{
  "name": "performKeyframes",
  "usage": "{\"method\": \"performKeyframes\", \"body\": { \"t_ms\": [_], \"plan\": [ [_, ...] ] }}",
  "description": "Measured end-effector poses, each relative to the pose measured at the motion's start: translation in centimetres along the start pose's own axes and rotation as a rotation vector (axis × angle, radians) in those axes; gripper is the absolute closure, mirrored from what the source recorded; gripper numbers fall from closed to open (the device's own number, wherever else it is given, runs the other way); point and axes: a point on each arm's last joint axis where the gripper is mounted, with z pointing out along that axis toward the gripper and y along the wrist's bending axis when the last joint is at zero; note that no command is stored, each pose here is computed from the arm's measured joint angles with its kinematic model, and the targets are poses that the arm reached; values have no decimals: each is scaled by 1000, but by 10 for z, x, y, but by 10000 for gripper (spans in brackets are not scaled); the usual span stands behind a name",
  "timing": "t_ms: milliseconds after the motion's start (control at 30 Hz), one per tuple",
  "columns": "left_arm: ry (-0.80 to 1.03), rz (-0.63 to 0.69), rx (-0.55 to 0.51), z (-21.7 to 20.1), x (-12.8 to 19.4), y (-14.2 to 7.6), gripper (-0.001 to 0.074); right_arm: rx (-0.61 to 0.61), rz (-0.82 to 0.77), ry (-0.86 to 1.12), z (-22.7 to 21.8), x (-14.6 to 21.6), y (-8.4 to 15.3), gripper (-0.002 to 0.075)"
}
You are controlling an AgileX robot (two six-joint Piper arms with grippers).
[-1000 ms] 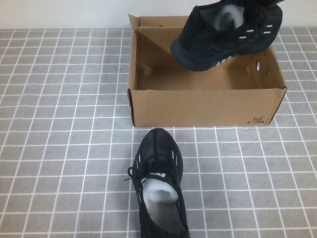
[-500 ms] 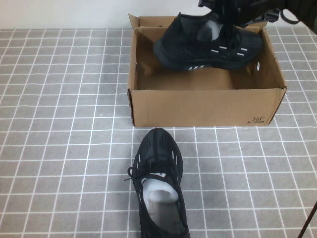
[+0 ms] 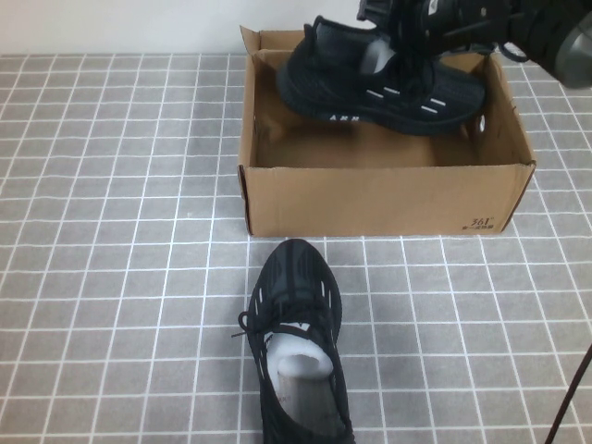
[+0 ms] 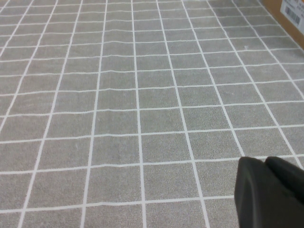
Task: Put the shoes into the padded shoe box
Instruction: Place the shoe in the shoe box
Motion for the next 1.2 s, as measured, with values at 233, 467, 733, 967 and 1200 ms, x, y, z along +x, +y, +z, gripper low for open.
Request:
{"method": "performKeyframes", "body": {
  "t_ms": [233, 467, 733, 967, 1200],
  "plan": [
    [0, 0, 0, 0, 0, 0, 739, -7, -51, -19, 16, 7, -5, 728],
    [0, 0, 0, 0, 0, 0, 739, -22, -147, -28, 31, 17, -8, 728],
    [0, 0, 0, 0, 0, 0, 739, -36, -177, 11, 46, 30, -11, 729],
    [0, 0, 0, 0, 0, 0, 739, -111, -223, 8, 45, 31, -4, 729],
    [0, 0, 0, 0, 0, 0, 739, -124, -241, 13, 46, 32, -3, 729]
  ]
}}
